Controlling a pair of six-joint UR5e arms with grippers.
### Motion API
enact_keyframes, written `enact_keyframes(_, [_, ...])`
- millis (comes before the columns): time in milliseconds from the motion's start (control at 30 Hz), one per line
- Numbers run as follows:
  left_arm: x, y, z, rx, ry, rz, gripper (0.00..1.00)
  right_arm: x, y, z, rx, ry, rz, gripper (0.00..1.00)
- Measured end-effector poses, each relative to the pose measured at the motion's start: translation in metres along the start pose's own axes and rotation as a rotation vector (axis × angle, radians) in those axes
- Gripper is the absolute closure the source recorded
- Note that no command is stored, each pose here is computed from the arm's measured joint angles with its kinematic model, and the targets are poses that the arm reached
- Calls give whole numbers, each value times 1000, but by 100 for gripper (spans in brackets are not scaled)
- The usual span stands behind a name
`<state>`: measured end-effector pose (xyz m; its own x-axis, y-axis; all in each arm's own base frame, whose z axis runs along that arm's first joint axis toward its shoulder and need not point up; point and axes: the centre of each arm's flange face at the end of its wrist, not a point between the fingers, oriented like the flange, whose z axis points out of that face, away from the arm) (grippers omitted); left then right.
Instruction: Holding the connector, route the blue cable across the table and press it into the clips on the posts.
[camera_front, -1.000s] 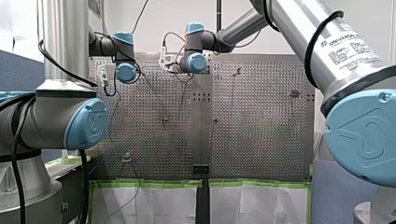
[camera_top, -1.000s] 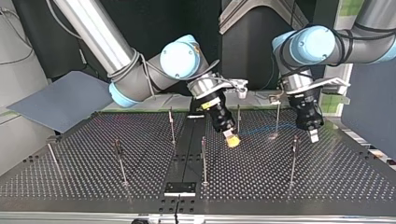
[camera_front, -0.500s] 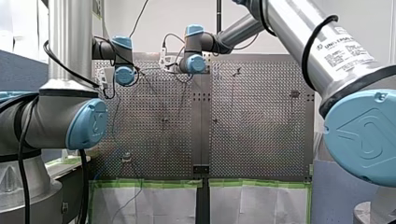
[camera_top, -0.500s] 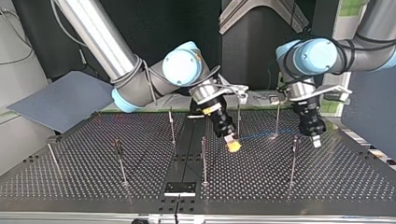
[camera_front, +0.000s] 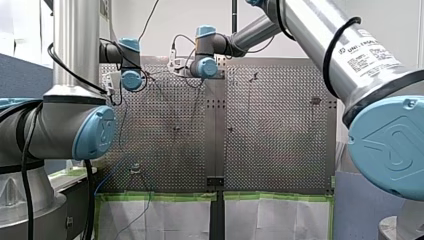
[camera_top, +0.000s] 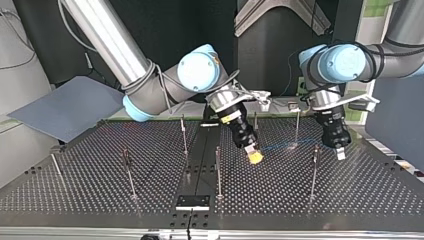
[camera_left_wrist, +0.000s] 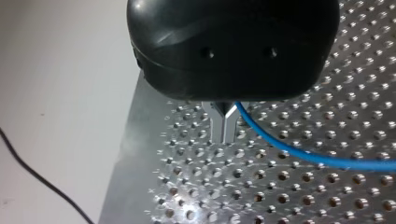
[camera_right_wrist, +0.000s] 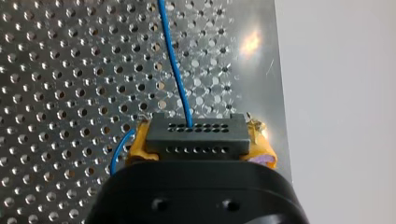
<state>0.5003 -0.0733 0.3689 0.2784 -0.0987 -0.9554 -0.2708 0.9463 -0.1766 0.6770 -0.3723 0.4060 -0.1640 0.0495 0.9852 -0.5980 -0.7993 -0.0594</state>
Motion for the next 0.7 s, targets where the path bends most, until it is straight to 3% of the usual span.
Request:
enact_keyframes(233, [6, -1, -10, 0, 47, 24, 100, 0, -13, -2, 17, -1, 2, 100])
enact_keyframes(700, [-13, -3, 0, 37, -30, -36, 100, 9, -4, 3, 5, 20, 4, 100])
